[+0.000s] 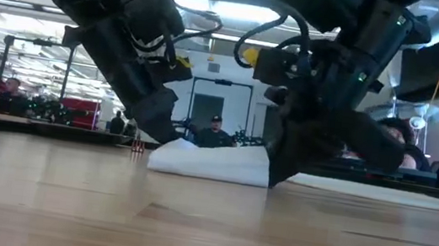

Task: Set table place
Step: Fold the white table napkin

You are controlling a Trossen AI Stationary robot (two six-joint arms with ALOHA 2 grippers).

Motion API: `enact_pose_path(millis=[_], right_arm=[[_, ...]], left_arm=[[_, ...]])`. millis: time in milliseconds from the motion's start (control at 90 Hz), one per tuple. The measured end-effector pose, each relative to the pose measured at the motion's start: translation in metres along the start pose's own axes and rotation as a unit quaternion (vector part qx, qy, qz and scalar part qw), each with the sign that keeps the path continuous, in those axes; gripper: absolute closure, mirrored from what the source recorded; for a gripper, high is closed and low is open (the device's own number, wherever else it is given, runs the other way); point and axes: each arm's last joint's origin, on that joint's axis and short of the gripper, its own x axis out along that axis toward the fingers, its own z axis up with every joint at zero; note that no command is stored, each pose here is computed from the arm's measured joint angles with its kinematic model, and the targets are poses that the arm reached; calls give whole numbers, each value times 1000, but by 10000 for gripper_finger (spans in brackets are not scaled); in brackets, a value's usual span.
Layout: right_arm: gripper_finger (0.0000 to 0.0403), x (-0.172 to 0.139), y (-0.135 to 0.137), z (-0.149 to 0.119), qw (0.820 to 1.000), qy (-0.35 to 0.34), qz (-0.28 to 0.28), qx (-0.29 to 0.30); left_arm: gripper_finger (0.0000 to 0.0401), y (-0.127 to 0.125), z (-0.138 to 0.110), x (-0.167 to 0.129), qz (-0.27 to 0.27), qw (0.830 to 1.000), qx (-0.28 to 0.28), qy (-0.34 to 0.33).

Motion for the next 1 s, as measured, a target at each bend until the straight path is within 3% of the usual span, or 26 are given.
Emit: enact_pose_path(millis=[222,400,622,789,1000], right_arm=[[403,-9,22,0,998,-20,-56,12],[403,-6,38,-12,995,-56,-71,41],[403,-1,36,-22,982,-131,-94,96],[403,1,35,-29,980,-123,-112,106],[403,-3,35,-18,973,-172,-107,109]], left_arm=[[401,-1,0,0,-2,1000,1,0],[401,-2,-1,0,-2,1000,-1,0],[401,-2,0,0,-2,1000,-7,0],[401,-2,-1,0,-2,1000,-7,0],[401,-2,0,0,-2,1000,-8,-1]])
